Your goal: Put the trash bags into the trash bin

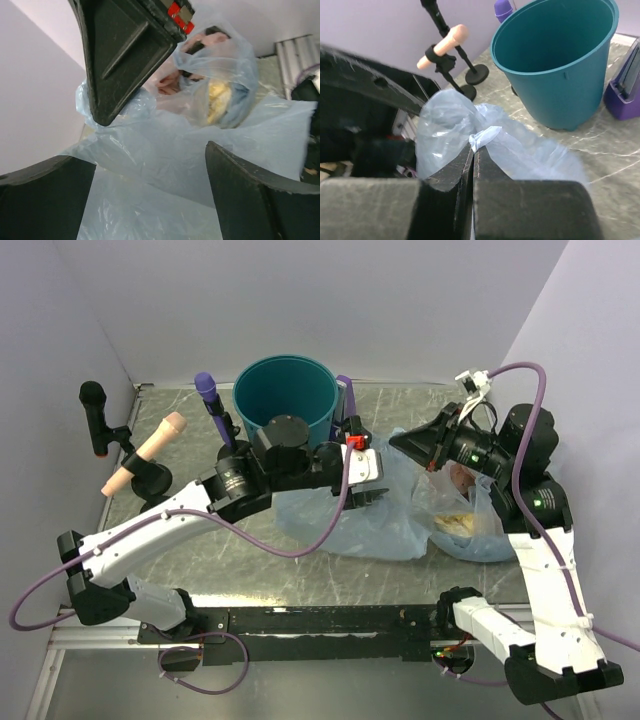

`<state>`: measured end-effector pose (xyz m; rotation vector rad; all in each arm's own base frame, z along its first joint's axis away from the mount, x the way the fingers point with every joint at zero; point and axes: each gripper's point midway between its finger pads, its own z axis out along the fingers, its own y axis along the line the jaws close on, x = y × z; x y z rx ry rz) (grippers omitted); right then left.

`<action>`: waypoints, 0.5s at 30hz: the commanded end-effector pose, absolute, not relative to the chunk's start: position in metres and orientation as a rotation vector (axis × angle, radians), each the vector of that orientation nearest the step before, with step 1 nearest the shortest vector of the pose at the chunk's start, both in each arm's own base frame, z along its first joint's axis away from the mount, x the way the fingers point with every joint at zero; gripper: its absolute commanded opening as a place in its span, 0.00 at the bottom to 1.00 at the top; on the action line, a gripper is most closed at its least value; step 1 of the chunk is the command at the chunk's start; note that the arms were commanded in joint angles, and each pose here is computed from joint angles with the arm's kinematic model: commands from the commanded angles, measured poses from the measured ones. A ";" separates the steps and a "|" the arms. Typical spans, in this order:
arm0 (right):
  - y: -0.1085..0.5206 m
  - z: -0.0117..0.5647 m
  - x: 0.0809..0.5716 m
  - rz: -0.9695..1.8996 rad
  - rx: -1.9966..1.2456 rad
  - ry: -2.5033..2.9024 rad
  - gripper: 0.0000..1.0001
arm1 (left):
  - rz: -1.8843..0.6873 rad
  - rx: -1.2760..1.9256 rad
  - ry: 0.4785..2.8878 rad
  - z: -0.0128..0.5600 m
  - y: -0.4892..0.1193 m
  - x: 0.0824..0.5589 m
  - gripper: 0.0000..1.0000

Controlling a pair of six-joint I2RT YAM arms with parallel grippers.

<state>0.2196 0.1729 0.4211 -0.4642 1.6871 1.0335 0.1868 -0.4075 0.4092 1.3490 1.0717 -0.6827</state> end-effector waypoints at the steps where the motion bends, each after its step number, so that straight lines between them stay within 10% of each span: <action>1: 0.174 0.454 0.213 1.122 -0.415 1.618 0.00 | -0.624 1.173 1.043 0.434 -0.412 0.207 0.92; 15: 0.175 0.449 0.216 1.211 -0.350 1.655 0.00 | -0.675 1.032 1.056 0.437 -0.439 0.228 0.94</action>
